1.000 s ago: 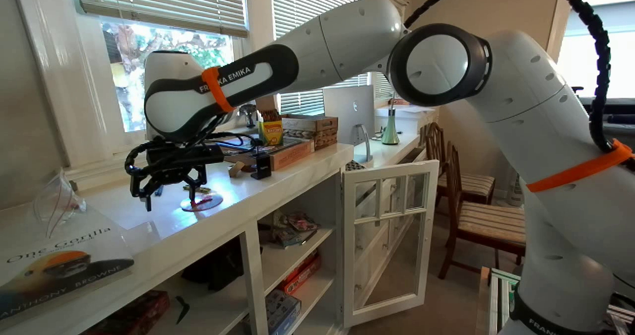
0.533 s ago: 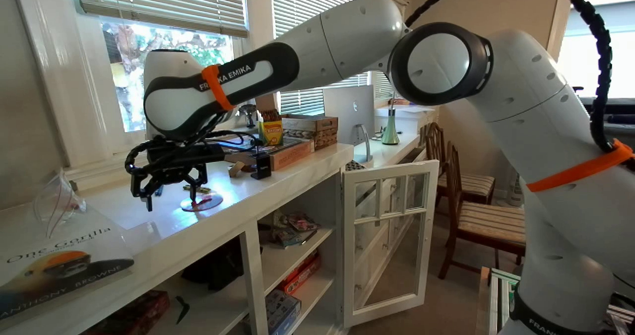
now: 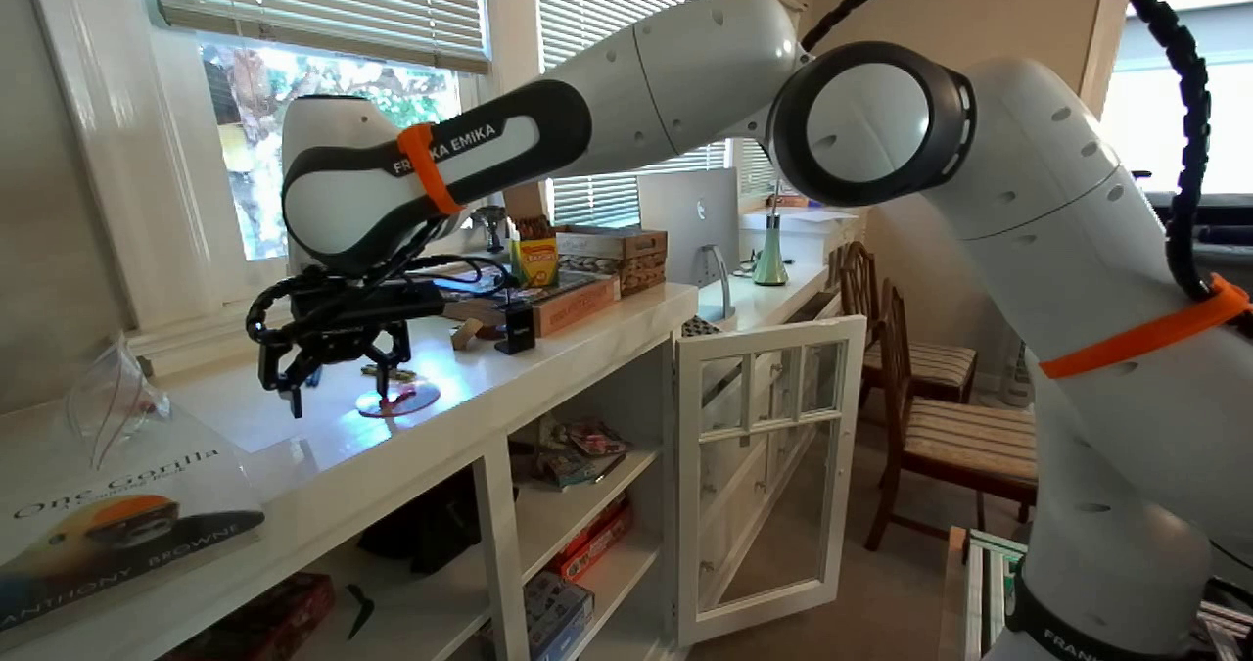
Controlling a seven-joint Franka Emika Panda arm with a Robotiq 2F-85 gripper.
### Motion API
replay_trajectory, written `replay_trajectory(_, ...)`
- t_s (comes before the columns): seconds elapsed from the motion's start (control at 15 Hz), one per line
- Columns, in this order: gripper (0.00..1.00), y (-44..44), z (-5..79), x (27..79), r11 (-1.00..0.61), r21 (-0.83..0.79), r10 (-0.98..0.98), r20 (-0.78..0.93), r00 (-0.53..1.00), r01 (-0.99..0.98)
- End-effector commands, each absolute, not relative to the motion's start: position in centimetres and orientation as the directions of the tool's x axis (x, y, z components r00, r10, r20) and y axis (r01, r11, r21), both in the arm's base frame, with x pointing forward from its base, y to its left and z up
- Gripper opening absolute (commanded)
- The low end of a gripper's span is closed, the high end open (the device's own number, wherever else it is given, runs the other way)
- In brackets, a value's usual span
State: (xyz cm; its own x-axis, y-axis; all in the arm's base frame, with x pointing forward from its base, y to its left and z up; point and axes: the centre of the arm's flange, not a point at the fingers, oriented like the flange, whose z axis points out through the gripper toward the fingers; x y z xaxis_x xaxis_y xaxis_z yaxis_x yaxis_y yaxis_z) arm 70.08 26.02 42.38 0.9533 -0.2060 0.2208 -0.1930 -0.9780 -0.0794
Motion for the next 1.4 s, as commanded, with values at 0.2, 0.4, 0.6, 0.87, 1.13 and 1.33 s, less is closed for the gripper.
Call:
replay_trajectory(0.2,1.0,25.94,42.62,69.36,-0.982,-0.058,-0.189,0.201,0.961,-0.181)
replay_trajectory(0.4,1.0,25.83,42.78,69.06,-0.982,-0.054,-0.188,0.196,0.962,-0.181)
replay_trajectory(0.6,1.0,25.72,43.04,68.77,-0.982,-0.047,-0.188,0.19,0.964,-0.182)
replay_trajectory(0.87,1.0,25.59,43.09,68.62,-0.982,-0.04,-0.188,0.184,0.965,-0.183)
replay_trajectory(1.13,1.0,25.67,42.97,68.82,-0.982,-0.055,-0.189,0.193,0.963,-0.182)
replay_trajectory(1.33,1.0,25.72,42.73,68.98,-0.982,-0.063,-0.189,0.196,0.962,-0.18)
